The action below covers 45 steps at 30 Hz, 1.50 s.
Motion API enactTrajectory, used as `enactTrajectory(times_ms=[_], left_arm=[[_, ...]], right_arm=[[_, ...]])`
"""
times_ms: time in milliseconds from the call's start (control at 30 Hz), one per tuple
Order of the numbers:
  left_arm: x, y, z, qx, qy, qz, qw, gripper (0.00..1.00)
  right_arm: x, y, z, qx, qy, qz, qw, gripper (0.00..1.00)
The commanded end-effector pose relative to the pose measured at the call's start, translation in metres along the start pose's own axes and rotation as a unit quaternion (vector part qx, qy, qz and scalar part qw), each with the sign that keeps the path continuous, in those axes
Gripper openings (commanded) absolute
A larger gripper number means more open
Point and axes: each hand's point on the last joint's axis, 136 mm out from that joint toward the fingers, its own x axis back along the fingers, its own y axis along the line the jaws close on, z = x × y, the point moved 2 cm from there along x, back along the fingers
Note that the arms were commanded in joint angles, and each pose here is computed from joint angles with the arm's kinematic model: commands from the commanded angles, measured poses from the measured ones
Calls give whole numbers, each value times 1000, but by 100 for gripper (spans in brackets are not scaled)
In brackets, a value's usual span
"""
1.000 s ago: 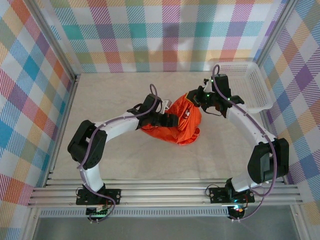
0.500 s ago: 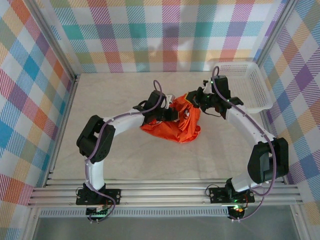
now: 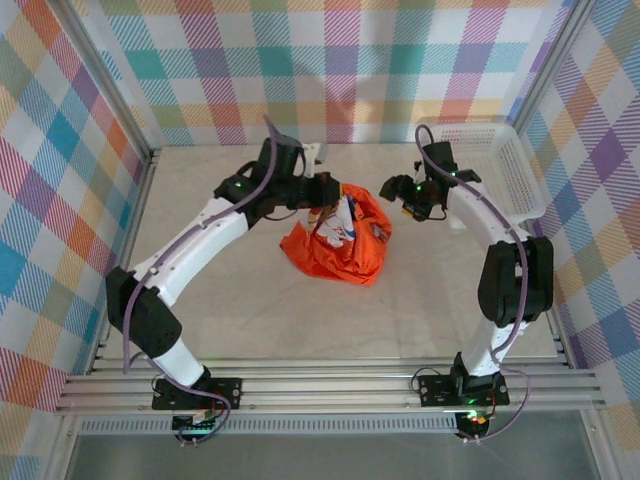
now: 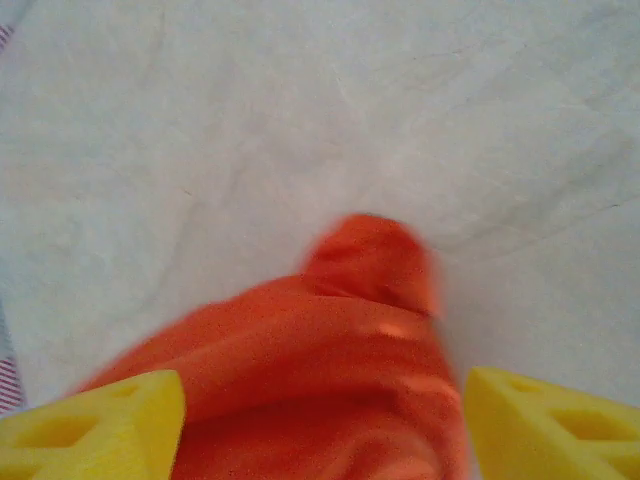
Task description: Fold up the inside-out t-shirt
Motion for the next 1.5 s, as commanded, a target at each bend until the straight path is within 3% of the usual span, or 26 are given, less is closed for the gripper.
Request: enactTrajectory(times_ms=[0, 133, 300, 400, 567, 600, 700, 733, 900, 1033, 1133, 1200, 1300, 1400, 1433, 1467], left_arm=[[-11, 30, 11, 83, 43, -24, 995, 0], [-26, 39, 11, 107, 54, -25, 992, 0], [-32, 41, 10, 110, 62, -28, 992, 0], [-31, 40, 11, 109, 64, -27, 992, 0], [-20, 40, 11, 102, 62, -35, 992, 0], [-17, 40, 10, 100, 61, -36, 992, 0], [-7, 43, 7, 98, 58, -40, 993, 0], [-1, 47, 3, 98, 57, -45, 993, 0], [48, 83, -26, 117, 24, -70, 990, 0], [87, 128, -55, 172, -28, -86, 981, 0], [94, 152, -61, 198, -43, -96, 975, 0], [88, 162, -58, 208, -42, -104, 972, 0], [66, 172, -44, 222, -26, -100, 970, 0], [38, 151, -24, 179, 5, -84, 980, 0], [26, 136, -16, 151, 15, -70, 986, 5], [13, 119, -7, 127, 25, -48, 990, 18]], right_arm=[[34, 14, 34, 58, -4, 13, 998, 79], [33, 25, 85, 75, 1, -16, 997, 79], [2, 51, 131, 103, 25, -72, 992, 77], [-24, 54, 129, 121, 30, -55, 991, 77], [-62, 48, 90, 144, 4, -27, 989, 75], [-69, 52, 83, 143, 7, -41, 989, 69], [-76, 63, 75, 150, 27, -58, 987, 5], [-69, 66, 73, 155, 34, -53, 986, 0], [24, 69, 53, 171, 2, -63, 983, 0], [106, 65, 40, 149, -44, -123, 980, 0], [146, 68, 41, 129, -58, -188, 972, 0], [154, 73, 44, 116, -49, -233, 964, 0], [137, 75, 47, 94, -17, -268, 959, 0], [106, 63, 48, 70, 15, -264, 962, 0], [97, 57, 48, 64, 20, -257, 964, 0], [90, 53, 47, 59, 25, -251, 966, 0]])
